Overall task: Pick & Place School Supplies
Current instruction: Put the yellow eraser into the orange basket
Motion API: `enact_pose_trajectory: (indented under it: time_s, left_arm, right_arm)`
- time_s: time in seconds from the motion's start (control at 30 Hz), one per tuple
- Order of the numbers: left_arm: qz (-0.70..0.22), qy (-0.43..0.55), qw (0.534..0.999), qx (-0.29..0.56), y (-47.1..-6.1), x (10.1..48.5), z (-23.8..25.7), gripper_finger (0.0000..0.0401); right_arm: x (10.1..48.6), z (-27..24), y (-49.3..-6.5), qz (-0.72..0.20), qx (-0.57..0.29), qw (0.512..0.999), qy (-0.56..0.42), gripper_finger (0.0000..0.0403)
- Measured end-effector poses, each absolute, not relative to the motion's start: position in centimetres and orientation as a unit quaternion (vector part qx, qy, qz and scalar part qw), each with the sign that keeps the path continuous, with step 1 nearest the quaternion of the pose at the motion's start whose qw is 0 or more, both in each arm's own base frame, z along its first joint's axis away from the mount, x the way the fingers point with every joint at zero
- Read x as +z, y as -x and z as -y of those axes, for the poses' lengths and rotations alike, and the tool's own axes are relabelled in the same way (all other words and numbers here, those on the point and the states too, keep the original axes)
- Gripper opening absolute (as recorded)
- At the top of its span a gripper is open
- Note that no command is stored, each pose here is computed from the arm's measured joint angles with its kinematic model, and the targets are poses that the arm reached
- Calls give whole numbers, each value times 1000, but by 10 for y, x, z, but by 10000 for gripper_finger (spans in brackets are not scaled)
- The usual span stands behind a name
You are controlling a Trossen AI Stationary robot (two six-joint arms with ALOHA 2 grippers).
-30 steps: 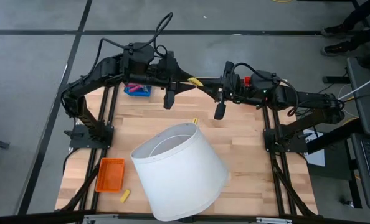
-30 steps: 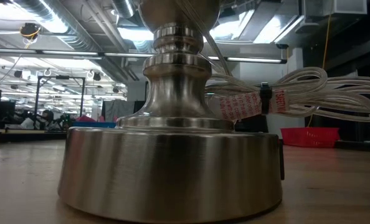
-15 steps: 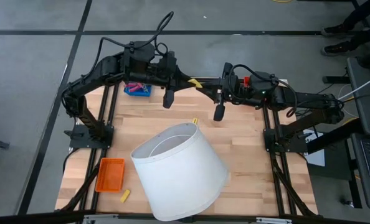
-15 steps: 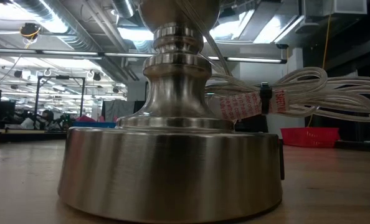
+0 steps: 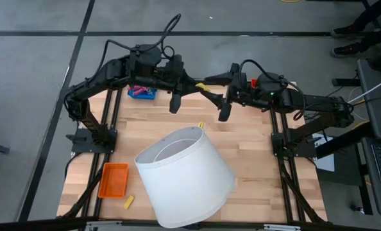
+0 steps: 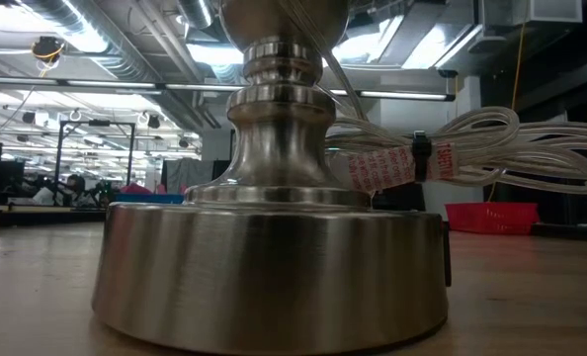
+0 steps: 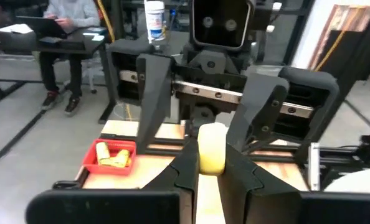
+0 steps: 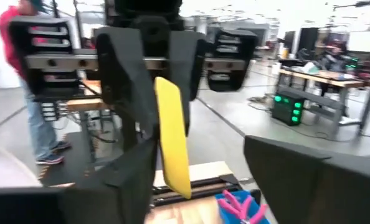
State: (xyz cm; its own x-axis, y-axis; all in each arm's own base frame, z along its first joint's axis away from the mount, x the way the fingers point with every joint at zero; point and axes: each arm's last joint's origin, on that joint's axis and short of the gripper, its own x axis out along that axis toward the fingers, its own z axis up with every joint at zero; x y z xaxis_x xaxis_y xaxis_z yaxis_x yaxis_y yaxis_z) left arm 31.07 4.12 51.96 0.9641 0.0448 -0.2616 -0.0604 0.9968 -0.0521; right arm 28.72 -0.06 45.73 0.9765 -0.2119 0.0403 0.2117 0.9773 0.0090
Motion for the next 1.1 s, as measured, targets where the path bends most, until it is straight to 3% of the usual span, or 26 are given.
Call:
enact_pose_trajectory:
  time_s: [0.17, 0.3, 0.47, 0.63, 0.83, 1.1]
  left_arm:
    - [-153, 4, 978, 141, -296, 521, -46, 28]
    - [-201, -3, 949, 244, -268, 520, -48, 28]
    - [-279, 45, 916, 286, -232, 512, -44, 28]
    - [-370, 87, 881, 281, -195, 503, -34, 28]
    - [-349, 139, 895, 240, -165, 501, -14, 28]
    - [-441, 202, 854, 189, -135, 440, 15, 28]
  right_arm:
    - [464, 3, -279, 34, -129, 991, -8, 280]
    - [472, 7, -263, 41, -148, 988, -24, 275]
    - [478, 12, -242, 36, -178, 982, -40, 265]
    - [476, 14, -231, 10, -184, 981, -54, 265]
    - [474, 14, -226, -4, -187, 980, -71, 265]
    - [474, 8, -225, -3, -175, 980, -96, 265]
